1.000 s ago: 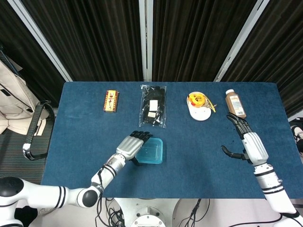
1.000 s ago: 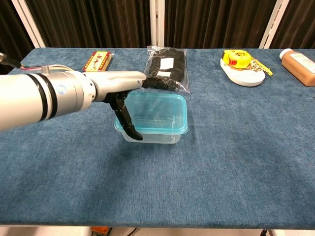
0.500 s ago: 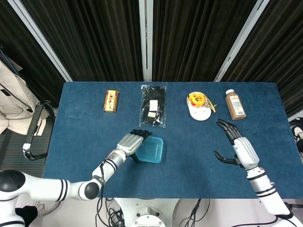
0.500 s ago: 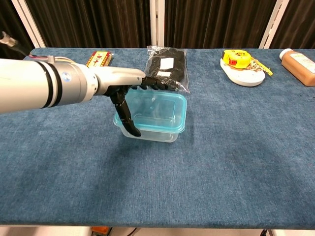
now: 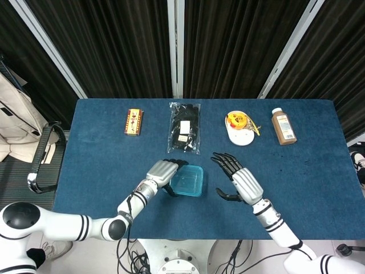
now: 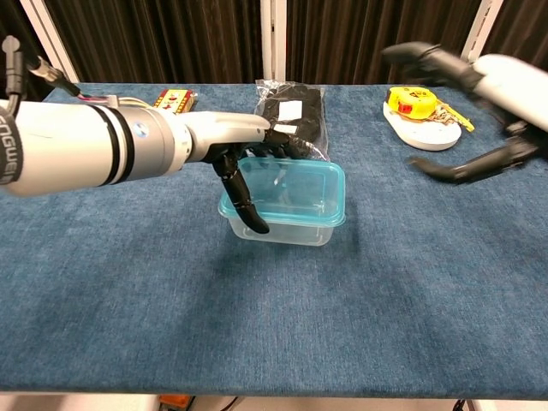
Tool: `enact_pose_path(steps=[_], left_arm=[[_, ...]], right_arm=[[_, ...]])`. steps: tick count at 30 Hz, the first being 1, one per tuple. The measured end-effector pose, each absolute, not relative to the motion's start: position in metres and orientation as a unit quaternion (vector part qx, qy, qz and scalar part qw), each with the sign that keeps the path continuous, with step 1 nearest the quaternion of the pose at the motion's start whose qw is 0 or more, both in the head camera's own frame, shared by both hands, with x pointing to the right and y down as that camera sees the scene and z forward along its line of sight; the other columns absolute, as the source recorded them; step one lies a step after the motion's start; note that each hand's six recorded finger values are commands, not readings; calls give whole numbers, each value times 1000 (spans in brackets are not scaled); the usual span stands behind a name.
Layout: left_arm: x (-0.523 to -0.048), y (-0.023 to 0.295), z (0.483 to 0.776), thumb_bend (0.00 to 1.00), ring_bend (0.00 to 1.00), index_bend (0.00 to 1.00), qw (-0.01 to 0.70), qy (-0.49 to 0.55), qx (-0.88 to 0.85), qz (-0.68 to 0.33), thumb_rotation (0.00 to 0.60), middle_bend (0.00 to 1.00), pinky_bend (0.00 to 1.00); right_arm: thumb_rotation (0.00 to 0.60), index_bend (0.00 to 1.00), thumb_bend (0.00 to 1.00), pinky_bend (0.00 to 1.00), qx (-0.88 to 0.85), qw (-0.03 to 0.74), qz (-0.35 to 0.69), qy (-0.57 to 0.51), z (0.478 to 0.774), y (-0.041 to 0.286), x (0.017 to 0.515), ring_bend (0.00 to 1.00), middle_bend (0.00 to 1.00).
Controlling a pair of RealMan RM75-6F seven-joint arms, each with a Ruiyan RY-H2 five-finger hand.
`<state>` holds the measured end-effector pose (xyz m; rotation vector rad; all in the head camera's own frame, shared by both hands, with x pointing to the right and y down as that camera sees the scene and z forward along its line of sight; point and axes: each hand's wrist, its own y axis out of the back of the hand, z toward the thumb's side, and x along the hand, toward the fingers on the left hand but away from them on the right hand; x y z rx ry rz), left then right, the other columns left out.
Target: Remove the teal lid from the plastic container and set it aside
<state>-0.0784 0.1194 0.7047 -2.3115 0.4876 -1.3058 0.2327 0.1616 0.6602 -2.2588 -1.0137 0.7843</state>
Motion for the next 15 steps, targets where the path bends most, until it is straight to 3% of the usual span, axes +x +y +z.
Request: enact_pose_path(steps=[4,15], left_arm=[[-78,119,706,0,203,253,219,179,-835,-472,600,251,215],[-76,119,709,0,202,252,223,183,-832,-474,600,248,215]], right_arm=[[600,0,76,0,-835,296,295,-357,671,165,215,0,0],[600,0,53,0,-820,345,313,-332,684,177,194,0,0]])
